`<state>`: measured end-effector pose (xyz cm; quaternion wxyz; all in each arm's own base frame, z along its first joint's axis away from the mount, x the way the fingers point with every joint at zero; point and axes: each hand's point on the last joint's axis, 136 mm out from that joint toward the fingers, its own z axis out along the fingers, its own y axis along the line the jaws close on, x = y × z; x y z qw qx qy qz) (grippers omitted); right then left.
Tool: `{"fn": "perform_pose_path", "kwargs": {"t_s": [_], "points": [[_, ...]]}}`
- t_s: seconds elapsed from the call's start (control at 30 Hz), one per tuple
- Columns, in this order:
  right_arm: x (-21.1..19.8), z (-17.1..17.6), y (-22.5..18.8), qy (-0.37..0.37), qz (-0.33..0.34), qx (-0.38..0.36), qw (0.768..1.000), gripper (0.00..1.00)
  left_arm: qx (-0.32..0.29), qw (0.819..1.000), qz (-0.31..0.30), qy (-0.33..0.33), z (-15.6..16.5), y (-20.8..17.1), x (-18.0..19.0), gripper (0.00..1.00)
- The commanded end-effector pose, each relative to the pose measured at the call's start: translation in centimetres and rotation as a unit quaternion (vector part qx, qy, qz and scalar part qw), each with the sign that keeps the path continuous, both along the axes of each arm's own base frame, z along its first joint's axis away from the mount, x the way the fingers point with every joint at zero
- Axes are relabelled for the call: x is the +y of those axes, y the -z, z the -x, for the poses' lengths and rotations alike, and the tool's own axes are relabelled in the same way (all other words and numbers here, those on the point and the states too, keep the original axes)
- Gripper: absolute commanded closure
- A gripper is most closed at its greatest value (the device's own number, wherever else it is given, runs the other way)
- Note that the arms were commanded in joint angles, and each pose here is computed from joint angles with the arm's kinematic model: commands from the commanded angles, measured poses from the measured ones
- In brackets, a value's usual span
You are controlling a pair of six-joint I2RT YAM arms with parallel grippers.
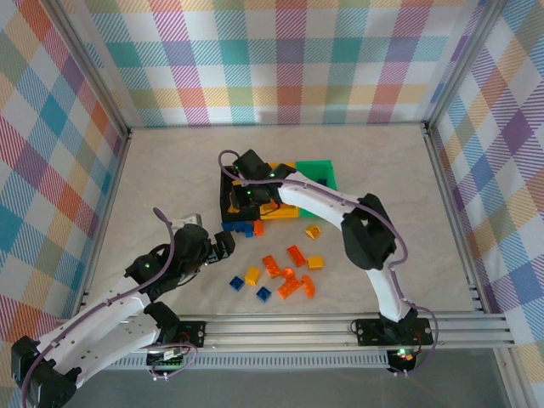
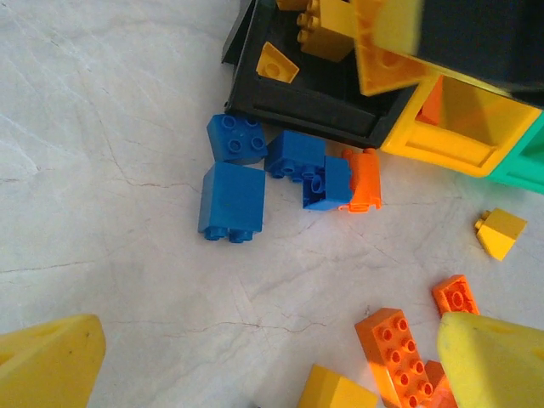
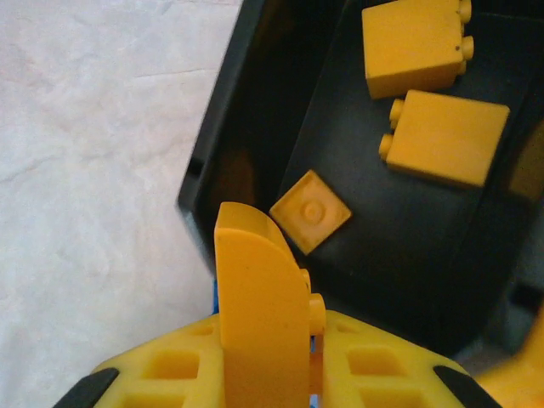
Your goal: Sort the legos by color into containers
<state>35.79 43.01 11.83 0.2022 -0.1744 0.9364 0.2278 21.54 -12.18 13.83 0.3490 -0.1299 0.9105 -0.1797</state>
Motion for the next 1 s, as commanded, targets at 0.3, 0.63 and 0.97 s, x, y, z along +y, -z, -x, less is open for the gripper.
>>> {"fn": "perform_pose_path", "kwargs": {"t_s": [0.3, 0.63, 0.97], "points": [[-0.4, -2.7, -2.2, 0.021, 0.001, -0.032, 0.999, 0.38, 0.016, 1.0, 0.004, -0.001, 0.5, 0.7, 0.3, 0.0], [-5.8, 1.6, -7.0, 0.036, -0.024, -0.069, 0.997, 0.3, 0.007, 1.0, 0.009, -0.001, 0.1, -0.1, 0.1, 0.0], [-17.9, 7.1, -0.9, 0.13, 0.042, -0.004, 0.991, 0.22, 0.008, 1.0, 0.005, -0.003, -1.1, -0.2, -0.6, 0.0]]}}
